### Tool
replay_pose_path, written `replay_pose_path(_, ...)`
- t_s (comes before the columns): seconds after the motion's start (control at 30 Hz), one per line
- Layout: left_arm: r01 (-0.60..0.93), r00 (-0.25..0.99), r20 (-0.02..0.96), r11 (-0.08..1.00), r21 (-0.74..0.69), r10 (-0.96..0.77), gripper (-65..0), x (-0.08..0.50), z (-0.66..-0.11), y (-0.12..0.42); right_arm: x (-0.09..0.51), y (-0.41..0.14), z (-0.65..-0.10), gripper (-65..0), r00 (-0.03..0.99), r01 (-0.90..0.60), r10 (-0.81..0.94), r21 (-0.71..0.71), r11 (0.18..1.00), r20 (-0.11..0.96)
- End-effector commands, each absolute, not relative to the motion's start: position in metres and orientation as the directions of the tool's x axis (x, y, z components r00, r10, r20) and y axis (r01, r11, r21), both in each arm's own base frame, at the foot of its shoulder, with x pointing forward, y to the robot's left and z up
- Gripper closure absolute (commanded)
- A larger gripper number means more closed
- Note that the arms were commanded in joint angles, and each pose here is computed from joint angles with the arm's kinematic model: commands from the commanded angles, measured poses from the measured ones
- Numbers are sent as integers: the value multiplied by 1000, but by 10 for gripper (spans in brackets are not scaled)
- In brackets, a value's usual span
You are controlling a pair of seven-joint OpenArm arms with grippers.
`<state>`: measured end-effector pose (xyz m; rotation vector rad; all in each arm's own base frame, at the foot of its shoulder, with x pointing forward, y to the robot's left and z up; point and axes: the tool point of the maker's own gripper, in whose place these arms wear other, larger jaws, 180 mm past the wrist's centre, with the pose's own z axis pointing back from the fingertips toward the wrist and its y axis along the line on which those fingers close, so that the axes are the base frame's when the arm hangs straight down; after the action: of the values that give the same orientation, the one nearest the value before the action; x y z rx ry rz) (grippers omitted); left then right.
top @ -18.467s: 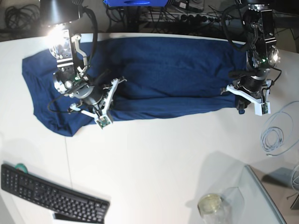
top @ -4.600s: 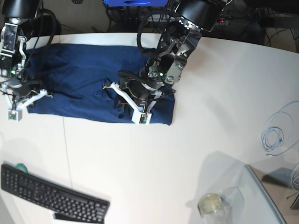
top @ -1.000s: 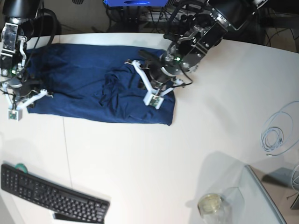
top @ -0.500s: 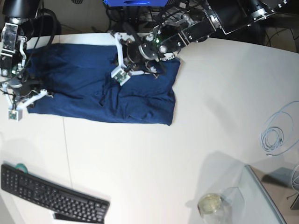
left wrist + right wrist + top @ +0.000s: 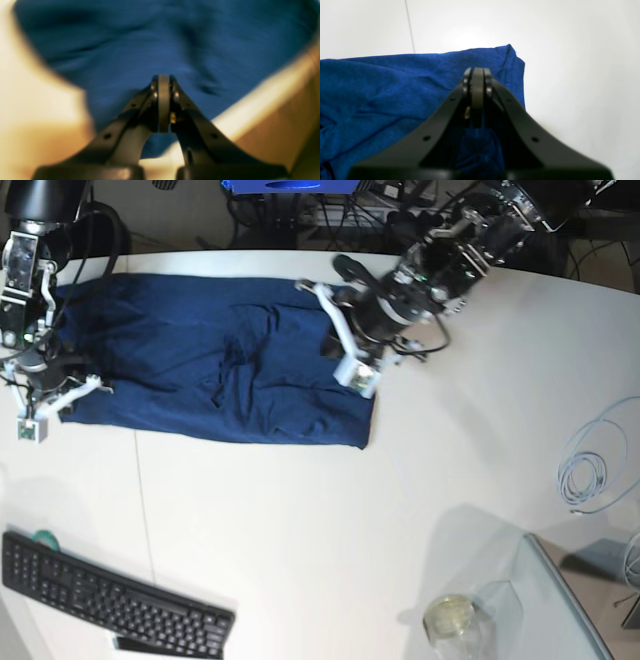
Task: Layout the t-shirt on the table in an organized manner, then fold the t-shirt properly
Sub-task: 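Drag the folded end further across the shirt with the left gripper, then release the shirt and lift the left gripper away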
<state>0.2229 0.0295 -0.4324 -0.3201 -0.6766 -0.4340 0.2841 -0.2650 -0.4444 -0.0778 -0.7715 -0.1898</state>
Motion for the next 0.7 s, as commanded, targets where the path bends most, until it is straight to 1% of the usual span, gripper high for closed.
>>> replay_pose_path(0.0,474,684,685,866,-157,-251,0,228,-424,29,295,-272,-431,0,664,199,-128,-9,980,736)
replay_pose_path(0.1,478,674,682,871,-111,-283,0,230,-430,37,295,-272,-431,0,664,199,-128,-9,980,736)
replay_pose_path(0.23,485,675,652,873,-41,-345,0,223,-450,43,295,-271,-431,0,665,196,-127,-8,981,736)
replay_pose_path(0.33,477,702,616,878,-35,-358,0,207,-465,50,295,-271,-431,0,665,198,-128,-9,980,736)
replay_pose_path(0.67,480,750,542,876,-51,-379,0,164,-483,61,295,-271,-431,0,665,198,-128,-9,980,736)
